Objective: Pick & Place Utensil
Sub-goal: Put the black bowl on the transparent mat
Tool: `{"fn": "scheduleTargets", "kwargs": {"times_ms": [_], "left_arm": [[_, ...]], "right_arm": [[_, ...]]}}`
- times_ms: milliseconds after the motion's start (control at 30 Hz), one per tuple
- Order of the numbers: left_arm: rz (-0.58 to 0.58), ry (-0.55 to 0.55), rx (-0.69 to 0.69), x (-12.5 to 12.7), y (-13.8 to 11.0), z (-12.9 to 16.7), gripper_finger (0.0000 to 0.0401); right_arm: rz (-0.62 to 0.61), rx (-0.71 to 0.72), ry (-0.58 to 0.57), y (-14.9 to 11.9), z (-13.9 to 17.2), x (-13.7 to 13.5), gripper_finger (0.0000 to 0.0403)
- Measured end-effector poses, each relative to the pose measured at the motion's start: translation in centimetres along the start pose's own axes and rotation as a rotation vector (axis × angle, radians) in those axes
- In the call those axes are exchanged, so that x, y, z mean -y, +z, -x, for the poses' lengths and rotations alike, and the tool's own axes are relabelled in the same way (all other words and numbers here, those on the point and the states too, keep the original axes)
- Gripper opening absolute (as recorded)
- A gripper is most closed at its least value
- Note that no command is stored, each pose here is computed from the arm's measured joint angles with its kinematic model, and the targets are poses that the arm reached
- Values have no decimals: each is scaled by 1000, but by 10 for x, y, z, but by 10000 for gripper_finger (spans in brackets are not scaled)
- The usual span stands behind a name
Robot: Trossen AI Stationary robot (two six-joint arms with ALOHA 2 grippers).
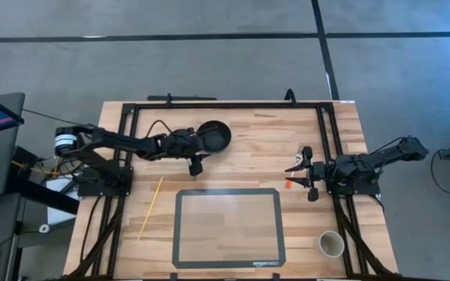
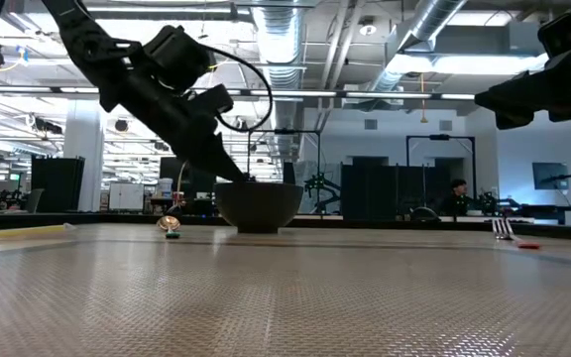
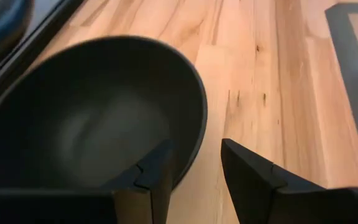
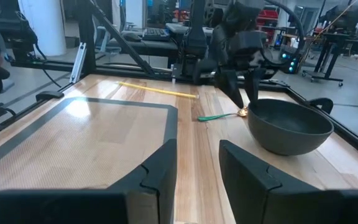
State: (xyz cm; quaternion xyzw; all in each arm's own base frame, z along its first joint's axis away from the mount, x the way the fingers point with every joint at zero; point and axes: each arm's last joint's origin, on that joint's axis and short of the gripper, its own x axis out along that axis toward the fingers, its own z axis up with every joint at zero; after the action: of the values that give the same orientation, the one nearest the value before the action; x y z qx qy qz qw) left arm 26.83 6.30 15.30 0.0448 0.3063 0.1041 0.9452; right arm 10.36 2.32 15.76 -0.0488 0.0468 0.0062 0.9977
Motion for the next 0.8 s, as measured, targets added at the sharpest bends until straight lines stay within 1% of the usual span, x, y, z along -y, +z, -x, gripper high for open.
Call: {"fn": "scheduleTargets", "kwargs": {"times_ms": [233, 400, 467, 533, 667, 700, 800], "left_arm": [[-2, 1, -27, 1, -5, -6, 135], [-64, 5, -33, 1, -6, -7, 128], [-84, 5, -30, 1, -6, -7, 111], [-102, 5, -27, 1, -6, -7, 85], [-106, 2, -23, 1, -5, -7, 18], [-109, -12, -17, 1, -5, -7, 13], [-110, -73, 4, 5, -3, -6, 13]], "right_arm": [[0, 0, 0, 0, 0, 0, 113], [0, 0, 0, 0, 0, 0, 113], [0, 0, 0, 0, 0, 0, 113], [0, 0, 0, 0, 0, 0, 113], [1, 0, 0, 0, 0, 0, 113], [1, 0, 0, 0, 0, 0, 113], [1, 0, 0, 0, 0, 0, 113]]}}
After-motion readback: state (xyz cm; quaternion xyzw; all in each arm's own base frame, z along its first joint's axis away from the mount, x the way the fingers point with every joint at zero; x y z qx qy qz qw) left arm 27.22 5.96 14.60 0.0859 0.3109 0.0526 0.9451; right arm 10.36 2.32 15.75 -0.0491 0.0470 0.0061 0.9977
